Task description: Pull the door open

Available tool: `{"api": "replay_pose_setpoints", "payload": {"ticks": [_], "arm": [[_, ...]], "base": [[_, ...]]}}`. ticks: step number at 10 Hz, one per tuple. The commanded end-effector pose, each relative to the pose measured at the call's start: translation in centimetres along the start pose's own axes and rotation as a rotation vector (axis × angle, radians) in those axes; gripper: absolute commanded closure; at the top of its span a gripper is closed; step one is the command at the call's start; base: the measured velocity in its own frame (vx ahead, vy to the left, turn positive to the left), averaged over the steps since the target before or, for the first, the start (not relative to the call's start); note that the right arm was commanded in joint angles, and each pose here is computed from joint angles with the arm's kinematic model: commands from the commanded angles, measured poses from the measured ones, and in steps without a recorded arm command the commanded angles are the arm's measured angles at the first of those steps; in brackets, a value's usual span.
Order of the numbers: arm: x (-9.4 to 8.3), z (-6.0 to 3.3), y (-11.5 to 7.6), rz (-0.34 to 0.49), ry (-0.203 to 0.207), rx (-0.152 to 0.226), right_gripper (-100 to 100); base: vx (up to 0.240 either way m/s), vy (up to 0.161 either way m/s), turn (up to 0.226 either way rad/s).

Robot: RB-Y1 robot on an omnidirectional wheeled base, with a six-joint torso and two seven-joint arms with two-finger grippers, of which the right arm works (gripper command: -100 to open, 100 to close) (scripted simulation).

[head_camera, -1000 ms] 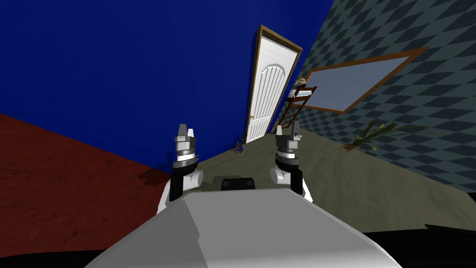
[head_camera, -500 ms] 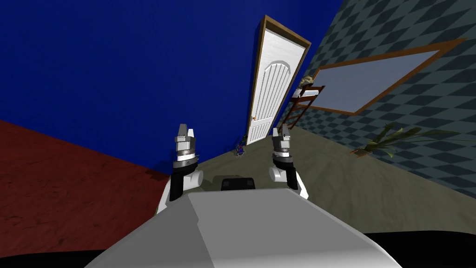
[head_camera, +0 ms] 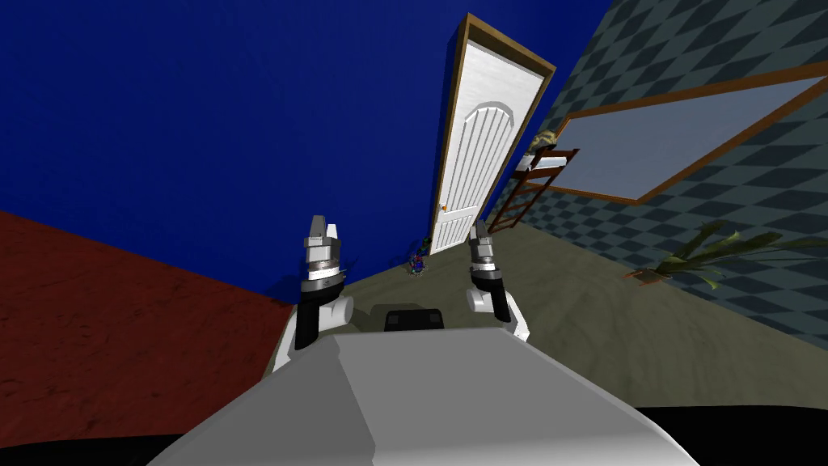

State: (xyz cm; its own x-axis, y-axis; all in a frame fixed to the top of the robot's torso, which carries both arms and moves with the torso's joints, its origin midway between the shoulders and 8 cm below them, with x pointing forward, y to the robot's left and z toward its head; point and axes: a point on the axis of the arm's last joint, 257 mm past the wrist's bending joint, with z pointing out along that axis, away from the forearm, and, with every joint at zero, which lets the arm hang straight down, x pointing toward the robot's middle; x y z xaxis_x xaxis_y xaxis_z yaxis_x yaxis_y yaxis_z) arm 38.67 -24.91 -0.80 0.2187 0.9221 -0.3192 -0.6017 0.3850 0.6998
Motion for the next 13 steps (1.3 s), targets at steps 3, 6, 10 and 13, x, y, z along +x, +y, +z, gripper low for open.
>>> {"api": "replay_pose_setpoints", "payload": {"ticks": [3,6,10,13], "arm": [[1.3,-0.35,-3.2,-0.119,0.054,0.052,-100],[2.1,-0.66,-5.3,-0.191,0.089,0.082,-100],[3.1,-1.20,-8.1,-0.291,0.139,0.121,-100],[4.0,-1.87,-10.9,-0.394,0.193,0.159,-100]], "base": [[0.132,-0.079,0.073],[0.109,-0.082,0.063],[0.087,-0.080,0.063],[0.096,-0.089,0.077]]}}
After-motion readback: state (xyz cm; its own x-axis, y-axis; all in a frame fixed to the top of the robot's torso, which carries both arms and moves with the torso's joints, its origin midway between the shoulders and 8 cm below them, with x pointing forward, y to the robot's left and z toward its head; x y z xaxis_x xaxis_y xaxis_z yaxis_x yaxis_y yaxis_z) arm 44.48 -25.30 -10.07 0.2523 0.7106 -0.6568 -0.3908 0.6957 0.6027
